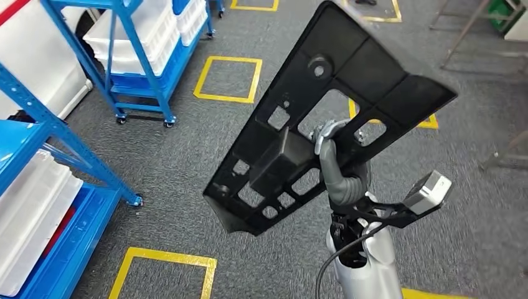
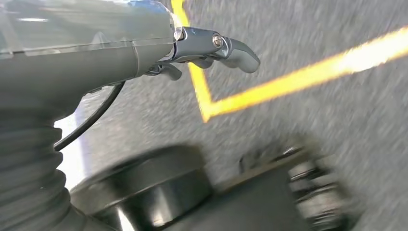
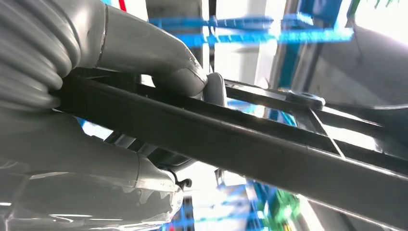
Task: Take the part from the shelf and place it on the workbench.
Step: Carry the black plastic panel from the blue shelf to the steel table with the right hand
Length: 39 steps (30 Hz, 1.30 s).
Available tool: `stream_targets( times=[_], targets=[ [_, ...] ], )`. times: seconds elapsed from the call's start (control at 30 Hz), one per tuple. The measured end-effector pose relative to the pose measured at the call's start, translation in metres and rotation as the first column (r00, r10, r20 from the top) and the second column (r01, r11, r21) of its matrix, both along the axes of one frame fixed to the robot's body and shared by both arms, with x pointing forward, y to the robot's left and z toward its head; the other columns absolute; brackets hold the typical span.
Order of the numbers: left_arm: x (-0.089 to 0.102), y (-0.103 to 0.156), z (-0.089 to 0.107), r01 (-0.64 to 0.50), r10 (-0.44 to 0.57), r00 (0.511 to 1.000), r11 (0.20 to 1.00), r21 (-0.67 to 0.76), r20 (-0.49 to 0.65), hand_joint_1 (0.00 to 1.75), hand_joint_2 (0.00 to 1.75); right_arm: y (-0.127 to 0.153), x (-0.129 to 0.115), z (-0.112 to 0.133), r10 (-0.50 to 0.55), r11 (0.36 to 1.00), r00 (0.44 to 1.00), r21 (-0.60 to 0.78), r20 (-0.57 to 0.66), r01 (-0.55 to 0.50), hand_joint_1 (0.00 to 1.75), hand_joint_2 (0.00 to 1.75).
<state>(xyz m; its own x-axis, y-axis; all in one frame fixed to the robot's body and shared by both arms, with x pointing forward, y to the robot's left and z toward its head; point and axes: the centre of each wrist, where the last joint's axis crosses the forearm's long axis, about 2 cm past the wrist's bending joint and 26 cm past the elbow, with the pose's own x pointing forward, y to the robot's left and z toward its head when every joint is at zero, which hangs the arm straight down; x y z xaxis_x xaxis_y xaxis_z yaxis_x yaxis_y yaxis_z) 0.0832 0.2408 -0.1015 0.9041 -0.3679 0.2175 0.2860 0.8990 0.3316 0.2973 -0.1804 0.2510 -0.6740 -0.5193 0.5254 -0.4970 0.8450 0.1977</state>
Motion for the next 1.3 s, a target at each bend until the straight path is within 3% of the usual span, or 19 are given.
stream_targets(
  times=[0.23, 0.7, 0.87, 1.3],
  targets=[
    [0.005, 0.009, 0.0, 0.007, -0.009, 0.998, 1.0, -0.028, -0.056, 0.0, 1.75, 0.001, -0.001, -0.005, -0.011, 1.0, 1.0, 0.005, -0.011, 0.011, 1.75, 1.75],
    [0.01, 0.03, -0.001, 0.081, -0.081, 0.996, 0.997, 0.013, -0.034, 0.0, 1.75, 0.01, -0.009, -0.025, 0.082, 0.996, 0.996, 0.026, -0.042, -0.081, 1.75, 1.75],
    [0.006, 0.033, -0.002, 0.097, -0.096, 0.994, 0.995, 0.016, -0.059, 0.0, 1.75, 0.008, -0.01, -0.028, 0.073, 0.997, 0.997, 0.039, -0.039, -0.072, 1.75, 1.75],
    [0.024, 0.042, 0.002, 0.128, -0.125, 0.991, 0.99, 0.058, -0.043, 0.0, 1.75, 0.001, -0.013, -0.033, 0.05, 0.996, 0.997, 0.082, -0.052, -0.045, 1.75, 1.75]
  ],
)
